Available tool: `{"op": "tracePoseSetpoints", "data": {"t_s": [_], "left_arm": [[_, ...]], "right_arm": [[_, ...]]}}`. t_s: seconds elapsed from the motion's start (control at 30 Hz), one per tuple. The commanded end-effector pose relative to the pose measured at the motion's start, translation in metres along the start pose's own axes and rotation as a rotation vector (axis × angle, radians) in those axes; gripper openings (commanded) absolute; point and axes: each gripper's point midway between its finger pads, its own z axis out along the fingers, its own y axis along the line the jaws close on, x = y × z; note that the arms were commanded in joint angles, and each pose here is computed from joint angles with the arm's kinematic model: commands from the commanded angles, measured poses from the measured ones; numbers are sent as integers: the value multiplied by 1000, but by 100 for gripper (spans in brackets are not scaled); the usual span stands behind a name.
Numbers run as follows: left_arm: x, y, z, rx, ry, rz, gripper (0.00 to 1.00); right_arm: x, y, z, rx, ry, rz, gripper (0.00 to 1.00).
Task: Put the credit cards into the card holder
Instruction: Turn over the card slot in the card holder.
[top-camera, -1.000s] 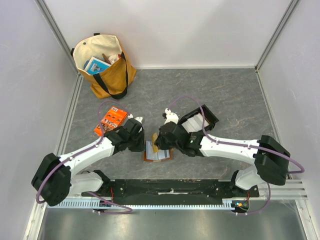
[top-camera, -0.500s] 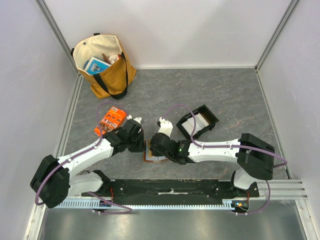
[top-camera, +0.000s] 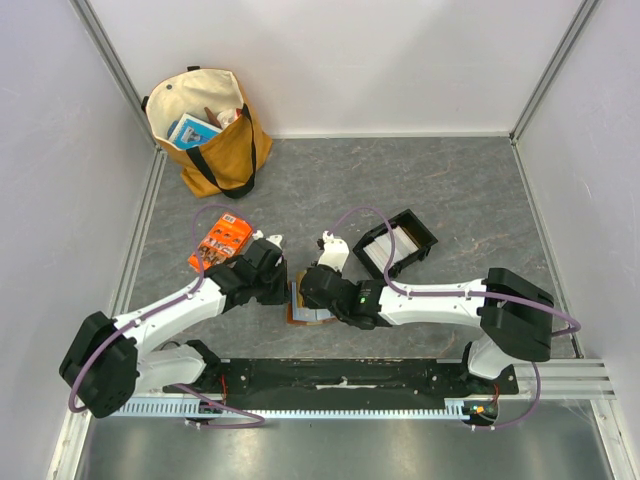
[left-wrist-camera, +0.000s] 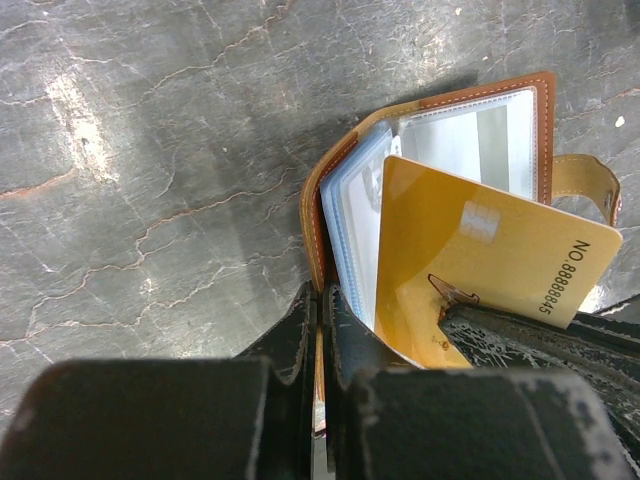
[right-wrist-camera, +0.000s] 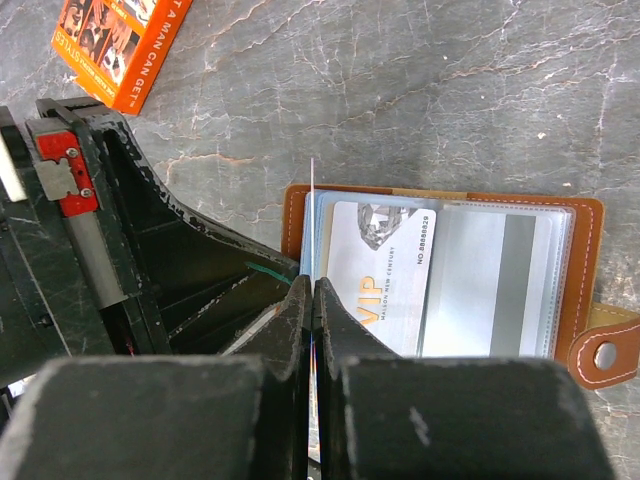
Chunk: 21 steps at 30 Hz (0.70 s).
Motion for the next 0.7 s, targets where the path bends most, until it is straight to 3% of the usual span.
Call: {"op": "tracePoseSetpoints", "data": {"t_s": [0.0,0.67], "left_arm": [[-6,-9,-4,40,-30,-24,2],[-7,-11,-6,51,-37,-30,2]], "right_arm": [[-17,20,-1,-31,-64,47,0],[-3,12,5,34,-49,-22,0]]}}
